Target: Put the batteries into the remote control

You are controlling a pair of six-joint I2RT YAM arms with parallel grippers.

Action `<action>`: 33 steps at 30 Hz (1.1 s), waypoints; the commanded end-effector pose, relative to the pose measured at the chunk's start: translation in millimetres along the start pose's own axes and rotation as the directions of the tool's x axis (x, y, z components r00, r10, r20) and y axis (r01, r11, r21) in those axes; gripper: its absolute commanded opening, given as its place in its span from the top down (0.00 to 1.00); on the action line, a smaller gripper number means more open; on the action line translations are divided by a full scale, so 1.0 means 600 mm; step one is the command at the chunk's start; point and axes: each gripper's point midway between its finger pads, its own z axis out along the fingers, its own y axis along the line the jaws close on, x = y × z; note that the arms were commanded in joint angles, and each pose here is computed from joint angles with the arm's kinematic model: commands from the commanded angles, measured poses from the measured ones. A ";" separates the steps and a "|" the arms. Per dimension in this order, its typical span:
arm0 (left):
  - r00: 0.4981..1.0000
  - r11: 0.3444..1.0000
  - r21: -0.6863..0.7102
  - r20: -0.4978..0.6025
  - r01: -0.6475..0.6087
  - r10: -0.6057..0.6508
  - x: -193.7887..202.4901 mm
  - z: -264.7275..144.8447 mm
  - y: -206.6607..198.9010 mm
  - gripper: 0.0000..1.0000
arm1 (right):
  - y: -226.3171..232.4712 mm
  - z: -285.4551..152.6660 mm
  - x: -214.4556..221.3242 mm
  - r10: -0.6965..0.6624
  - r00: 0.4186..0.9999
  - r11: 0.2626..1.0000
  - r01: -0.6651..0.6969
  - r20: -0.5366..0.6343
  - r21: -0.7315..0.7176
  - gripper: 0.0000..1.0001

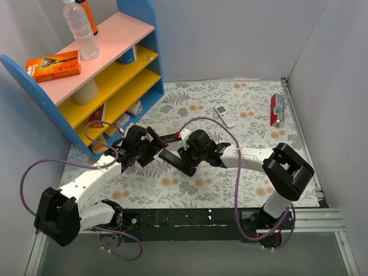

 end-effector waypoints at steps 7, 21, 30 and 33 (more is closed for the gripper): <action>0.913 0.972 0.122 0.384 -0.203 0.142 -0.115 -0.139 -0.043 0.02 | -0.141 -0.159 -0.084 0.187 0.955 0.912 -0.256 0.230 0.322 0.27; 0.645 0.918 0.146 0.751 -0.369 0.140 -0.197 -0.346 -0.024 0.02 | -0.248 -0.454 -0.029 0.112 0.770 0.559 -0.571 0.628 0.601 0.04; 0.618 0.909 0.157 0.776 -0.385 0.128 -0.191 -0.349 -0.004 0.02 | -0.235 -0.541 -0.001 0.013 0.679 0.525 -0.629 0.734 0.573 0.04; 0.612 0.907 0.154 0.779 -0.393 0.133 -0.190 -0.345 -0.003 0.02 | -0.236 -0.551 0.009 -0.004 0.678 0.510 -0.631 0.735 0.585 0.04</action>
